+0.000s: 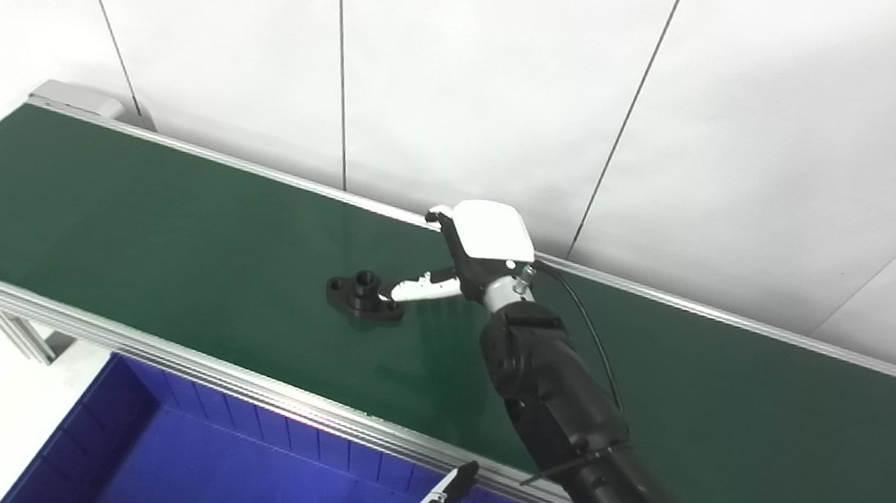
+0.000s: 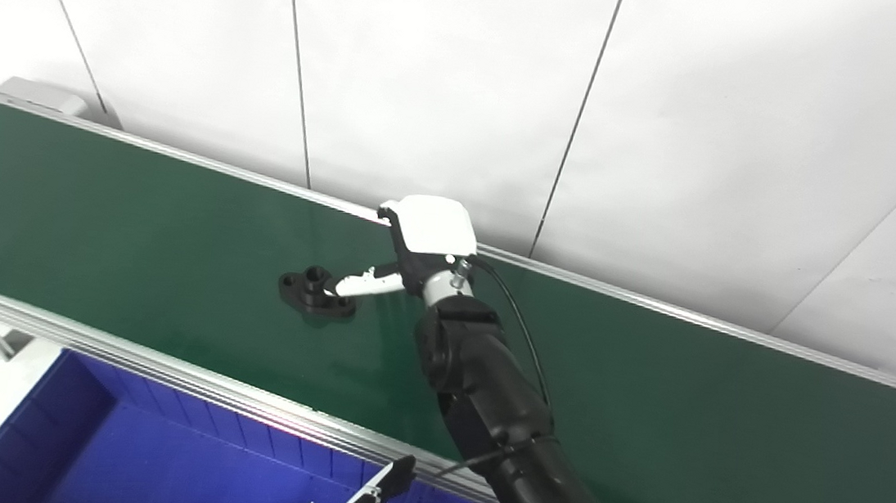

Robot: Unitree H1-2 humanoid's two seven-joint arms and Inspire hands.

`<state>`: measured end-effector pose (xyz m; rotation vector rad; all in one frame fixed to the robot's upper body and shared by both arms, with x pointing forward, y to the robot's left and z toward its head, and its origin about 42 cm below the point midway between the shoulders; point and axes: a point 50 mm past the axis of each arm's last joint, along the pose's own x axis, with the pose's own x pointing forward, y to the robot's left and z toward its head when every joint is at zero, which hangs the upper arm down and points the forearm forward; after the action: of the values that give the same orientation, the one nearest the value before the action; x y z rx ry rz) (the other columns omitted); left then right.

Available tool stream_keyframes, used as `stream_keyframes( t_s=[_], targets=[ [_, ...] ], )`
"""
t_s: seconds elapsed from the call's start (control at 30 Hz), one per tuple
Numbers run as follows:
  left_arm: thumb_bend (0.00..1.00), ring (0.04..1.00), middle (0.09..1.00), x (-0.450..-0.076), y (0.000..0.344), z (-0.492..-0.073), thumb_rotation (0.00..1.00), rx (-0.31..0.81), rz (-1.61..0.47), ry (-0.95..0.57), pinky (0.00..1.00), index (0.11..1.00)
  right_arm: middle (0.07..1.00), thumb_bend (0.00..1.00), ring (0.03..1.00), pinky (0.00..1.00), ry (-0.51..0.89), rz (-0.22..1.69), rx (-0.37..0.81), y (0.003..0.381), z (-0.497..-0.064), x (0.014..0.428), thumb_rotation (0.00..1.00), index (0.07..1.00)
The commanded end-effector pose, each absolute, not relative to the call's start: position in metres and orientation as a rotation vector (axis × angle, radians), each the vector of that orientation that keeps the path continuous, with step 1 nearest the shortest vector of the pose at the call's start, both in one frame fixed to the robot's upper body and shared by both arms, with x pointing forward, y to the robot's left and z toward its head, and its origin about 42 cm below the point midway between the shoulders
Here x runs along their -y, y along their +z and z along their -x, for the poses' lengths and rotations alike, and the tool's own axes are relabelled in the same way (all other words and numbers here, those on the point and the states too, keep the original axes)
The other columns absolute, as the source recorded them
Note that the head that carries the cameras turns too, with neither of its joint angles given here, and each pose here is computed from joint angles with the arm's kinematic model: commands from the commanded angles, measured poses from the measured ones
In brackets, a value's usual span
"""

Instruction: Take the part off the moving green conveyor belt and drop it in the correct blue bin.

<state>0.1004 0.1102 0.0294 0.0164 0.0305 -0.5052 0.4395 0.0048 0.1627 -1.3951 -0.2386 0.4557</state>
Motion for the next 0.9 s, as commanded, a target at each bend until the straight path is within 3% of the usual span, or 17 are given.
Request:
stream_keyframes(
  t_s=[0.0,0.47,0.87],
  targets=[
    [0.94,1.0,1.0,-0.102,0.044,-0.101,0.9,0.04,0.016,-0.491,0.91,1.0,0.757,1.0,0.697,0.59,0.428,1.396,0.337,0.192,-0.443,-0.03,0.72,0.815],
    [0.97,1.0,1.0,-0.095,0.056,-0.094,0.9,0.024,0.025,-0.486,0.92,1.0,0.715,1.0,0.629,0.56,0.521,1.423,0.292,0.158,-0.422,-0.04,0.72,0.801],
    [0.96,1.0,1.0,-0.097,0.062,-0.088,0.86,0.022,0.045,-0.494,0.92,1.0,0.677,0.99,0.582,0.48,0.576,1.607,0.246,0.116,-0.42,-0.012,0.69,0.776]
  ],
)
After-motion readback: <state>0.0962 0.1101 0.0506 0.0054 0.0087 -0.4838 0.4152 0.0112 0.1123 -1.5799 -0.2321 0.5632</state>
